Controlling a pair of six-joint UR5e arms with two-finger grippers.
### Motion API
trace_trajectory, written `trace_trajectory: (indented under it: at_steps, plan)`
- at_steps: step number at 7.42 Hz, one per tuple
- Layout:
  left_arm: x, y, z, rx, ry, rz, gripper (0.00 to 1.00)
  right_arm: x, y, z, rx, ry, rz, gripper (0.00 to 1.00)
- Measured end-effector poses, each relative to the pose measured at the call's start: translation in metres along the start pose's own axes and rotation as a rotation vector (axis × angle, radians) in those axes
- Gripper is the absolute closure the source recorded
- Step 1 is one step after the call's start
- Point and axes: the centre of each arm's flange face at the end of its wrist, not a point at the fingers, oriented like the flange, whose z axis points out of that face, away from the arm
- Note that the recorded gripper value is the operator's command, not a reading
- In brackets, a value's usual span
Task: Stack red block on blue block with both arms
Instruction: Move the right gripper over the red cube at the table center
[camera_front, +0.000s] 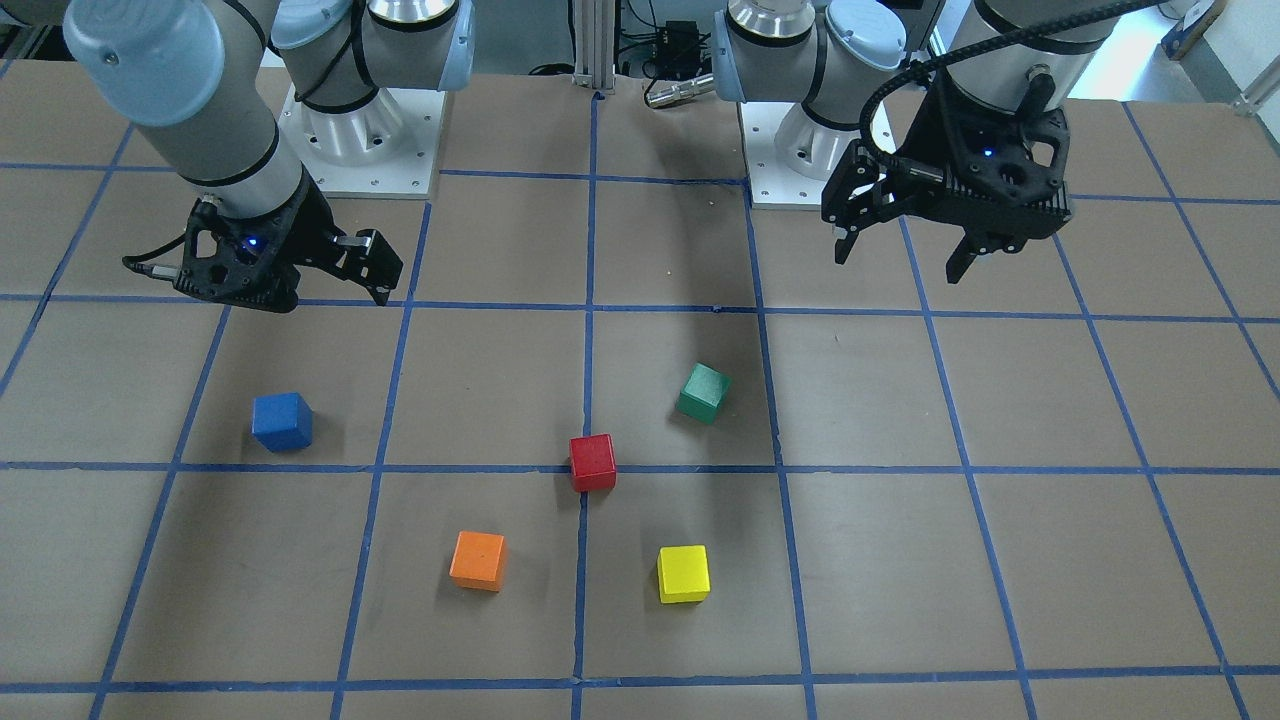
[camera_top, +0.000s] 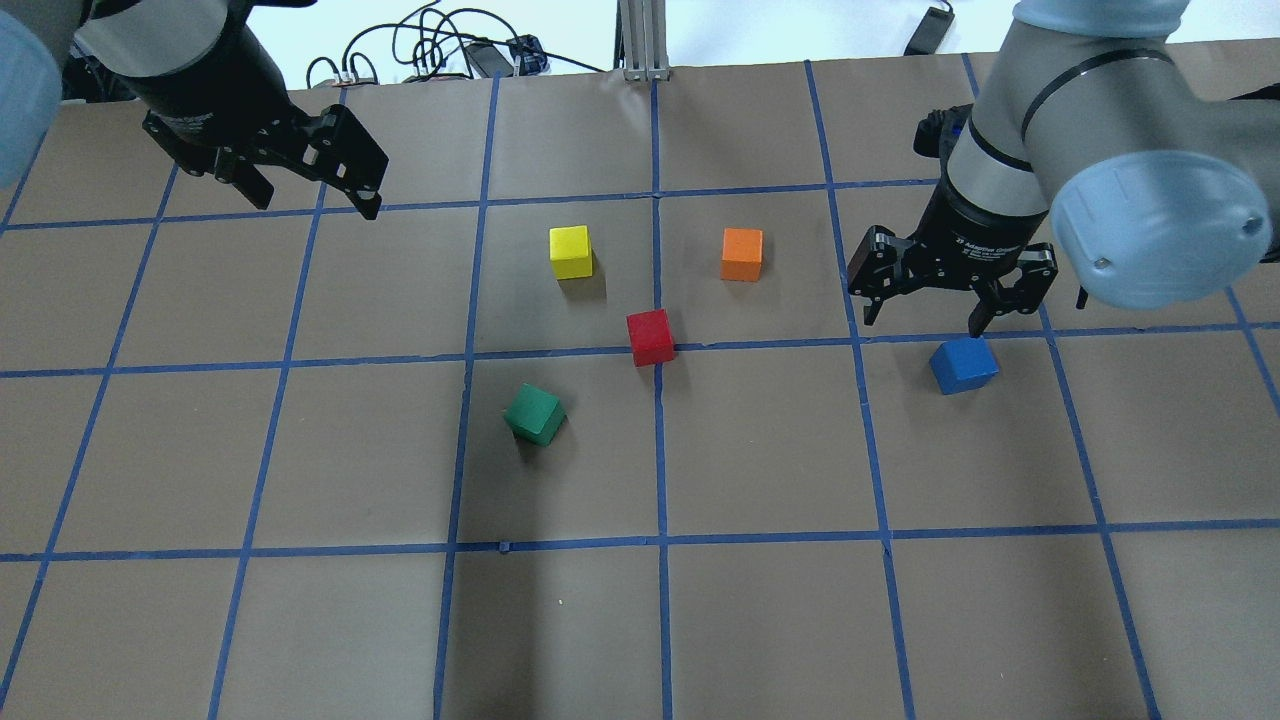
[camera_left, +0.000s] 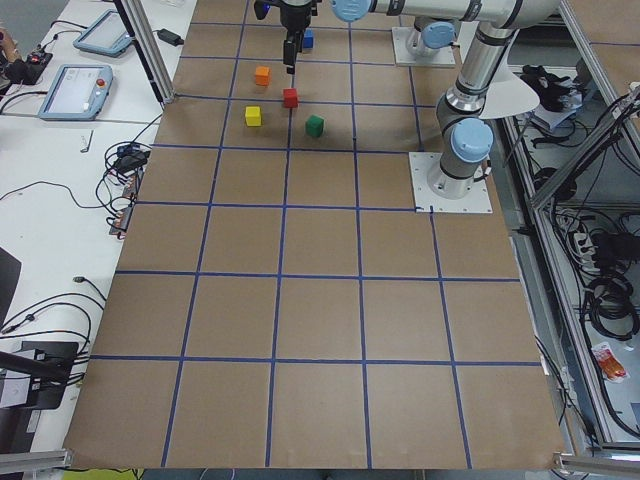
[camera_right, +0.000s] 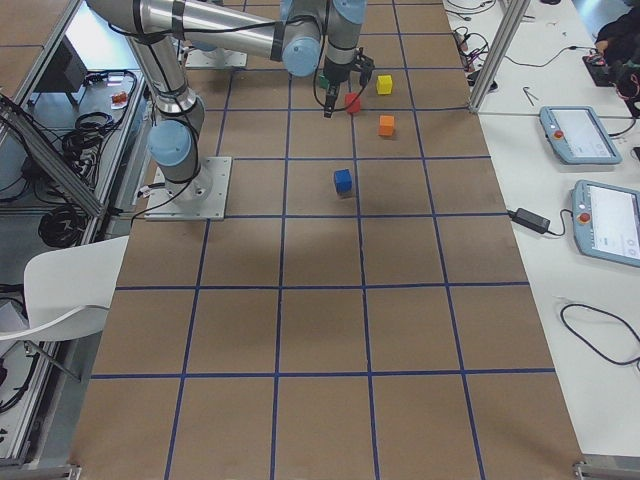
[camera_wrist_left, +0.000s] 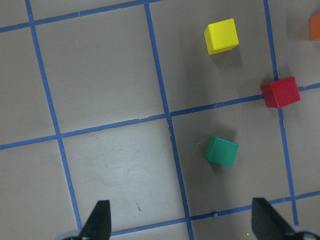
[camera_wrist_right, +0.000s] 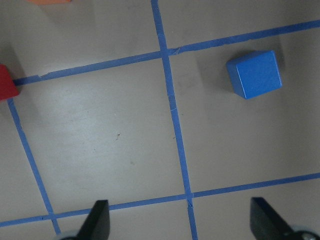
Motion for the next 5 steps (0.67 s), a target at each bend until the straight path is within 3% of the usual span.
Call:
trace_trajectory:
  at_steps: [5]
  plan:
    - [0.0, 0.001, 0.002, -0.003, 0.003, -0.003, 0.0, -0.006, 0.001, 0.012, -0.011, -0.012, -0.027, 0.0]
